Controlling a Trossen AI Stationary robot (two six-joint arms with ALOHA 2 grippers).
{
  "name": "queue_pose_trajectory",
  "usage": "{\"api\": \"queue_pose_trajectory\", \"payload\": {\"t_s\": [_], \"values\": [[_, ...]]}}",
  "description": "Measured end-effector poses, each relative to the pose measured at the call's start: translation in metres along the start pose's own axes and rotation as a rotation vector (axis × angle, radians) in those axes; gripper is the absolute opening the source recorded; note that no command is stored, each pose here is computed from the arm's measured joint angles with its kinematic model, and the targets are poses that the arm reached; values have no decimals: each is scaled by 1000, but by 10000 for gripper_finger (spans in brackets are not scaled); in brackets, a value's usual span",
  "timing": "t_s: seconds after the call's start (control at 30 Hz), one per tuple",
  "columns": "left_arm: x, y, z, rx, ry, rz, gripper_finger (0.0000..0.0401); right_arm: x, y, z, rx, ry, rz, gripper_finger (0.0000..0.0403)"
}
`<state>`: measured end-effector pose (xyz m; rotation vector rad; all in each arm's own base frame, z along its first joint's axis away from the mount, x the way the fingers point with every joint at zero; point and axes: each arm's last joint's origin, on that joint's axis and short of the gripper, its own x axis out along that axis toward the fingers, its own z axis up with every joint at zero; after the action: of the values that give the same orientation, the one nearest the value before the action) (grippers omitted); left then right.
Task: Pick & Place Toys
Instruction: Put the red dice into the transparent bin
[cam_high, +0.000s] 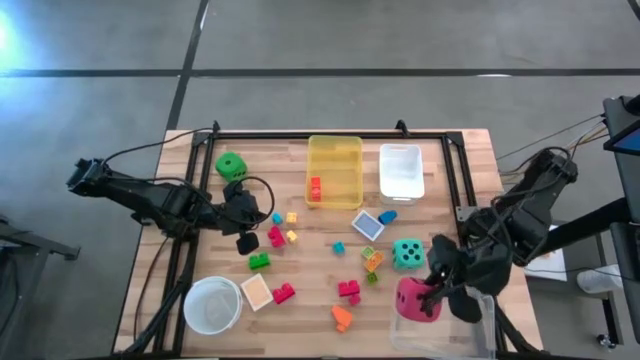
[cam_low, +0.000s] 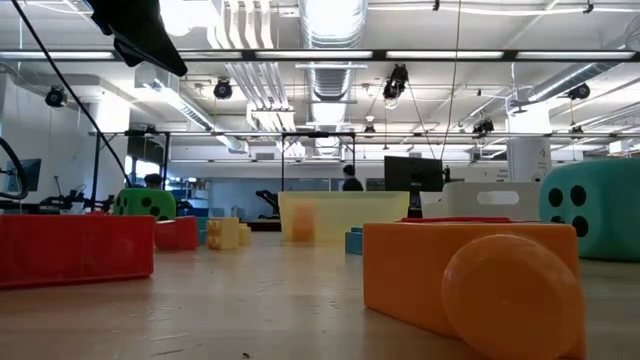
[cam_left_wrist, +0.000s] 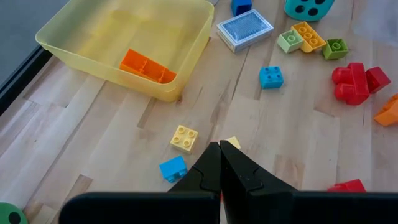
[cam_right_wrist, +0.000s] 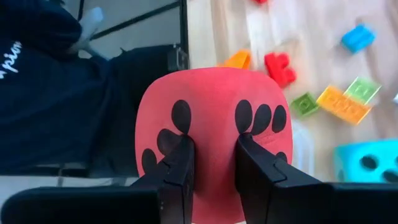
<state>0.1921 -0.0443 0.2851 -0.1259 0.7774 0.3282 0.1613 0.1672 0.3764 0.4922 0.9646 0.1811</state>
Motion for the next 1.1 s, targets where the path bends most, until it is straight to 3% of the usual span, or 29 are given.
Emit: {"api": "queue_pose_trajectory", "payload": {"t_s": [0.2, 0.53, 1.1], "values": [[0, 0, 0, 0, 0, 0, 0, 26, 16, -18, 47, 91, -36, 75], [0, 0, 0, 0, 0, 0, 0, 88, 27, -36, -33, 197, -186, 74], [0, 0, 0, 0, 1, 0, 0, 128, 22, -51, -76, 284, -335, 72]]}}
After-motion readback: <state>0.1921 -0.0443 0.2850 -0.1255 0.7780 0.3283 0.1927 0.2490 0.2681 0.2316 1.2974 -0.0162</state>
